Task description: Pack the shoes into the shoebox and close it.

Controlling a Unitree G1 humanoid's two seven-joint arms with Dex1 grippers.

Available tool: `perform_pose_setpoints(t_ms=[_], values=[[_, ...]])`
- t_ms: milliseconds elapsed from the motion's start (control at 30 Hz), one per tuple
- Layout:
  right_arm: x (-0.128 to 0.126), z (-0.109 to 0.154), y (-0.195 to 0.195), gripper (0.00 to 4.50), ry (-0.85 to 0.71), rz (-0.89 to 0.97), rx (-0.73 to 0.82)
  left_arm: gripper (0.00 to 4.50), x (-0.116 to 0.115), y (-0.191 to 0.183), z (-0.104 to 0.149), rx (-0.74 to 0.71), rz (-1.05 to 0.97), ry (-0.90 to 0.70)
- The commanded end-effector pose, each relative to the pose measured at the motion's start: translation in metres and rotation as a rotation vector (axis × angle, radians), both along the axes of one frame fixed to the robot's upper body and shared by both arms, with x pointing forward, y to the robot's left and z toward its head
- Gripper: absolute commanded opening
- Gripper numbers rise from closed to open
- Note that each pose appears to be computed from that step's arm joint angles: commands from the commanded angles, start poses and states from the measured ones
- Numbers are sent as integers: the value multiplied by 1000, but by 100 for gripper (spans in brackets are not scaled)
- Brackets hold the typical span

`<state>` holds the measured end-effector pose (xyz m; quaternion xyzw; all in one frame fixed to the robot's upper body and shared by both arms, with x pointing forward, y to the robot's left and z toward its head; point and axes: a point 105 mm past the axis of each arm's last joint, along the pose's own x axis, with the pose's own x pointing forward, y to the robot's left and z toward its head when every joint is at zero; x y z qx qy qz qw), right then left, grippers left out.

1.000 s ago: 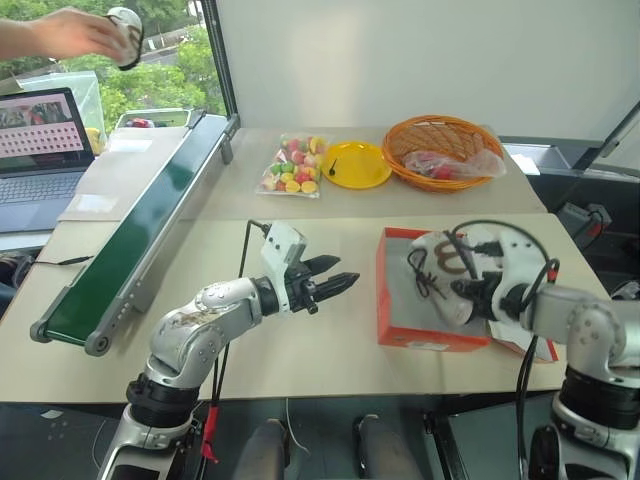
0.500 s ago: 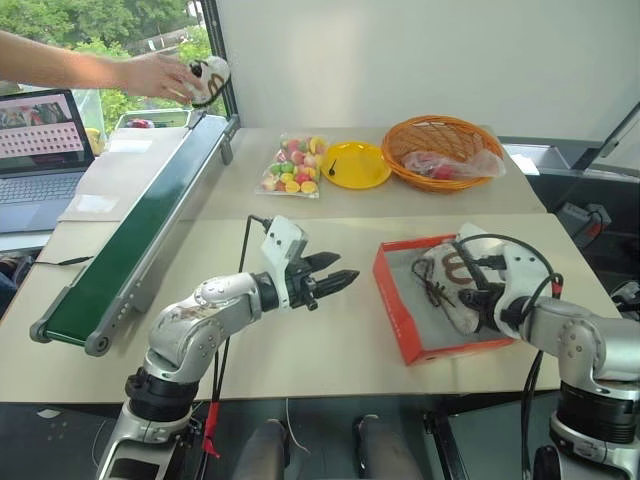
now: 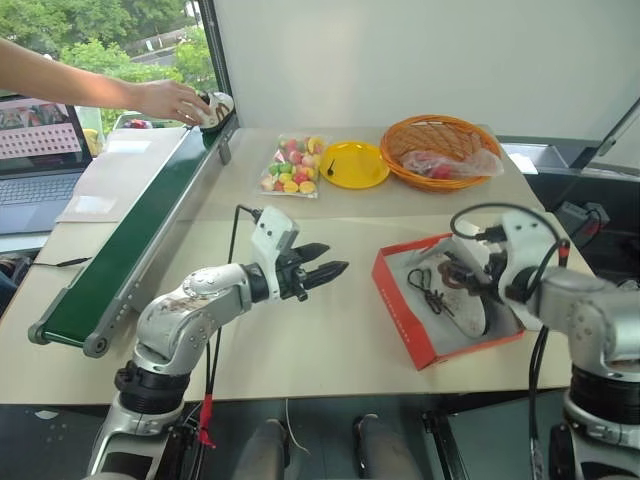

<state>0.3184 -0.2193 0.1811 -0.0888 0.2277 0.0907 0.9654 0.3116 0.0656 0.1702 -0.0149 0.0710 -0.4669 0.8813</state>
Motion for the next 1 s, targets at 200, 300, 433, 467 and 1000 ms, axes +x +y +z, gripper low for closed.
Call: perform_pose_setpoints(t_ms=[200,300,433,467,1000], values=[[-11,77,84,448,-258,567,99,268,22,29,19,13,157,-90],[-16,80,108,450,-302,767,108,317,37,57,22,34,315,-105],[-11,84,129,450,-349,877,161,446,41,84,24,55,422,-114],[-9,84,135,450,-362,898,171,446,41,92,23,68,449,-119],[1,71,207,450,-409,1214,268,446,20,162,33,117,864,-182]])
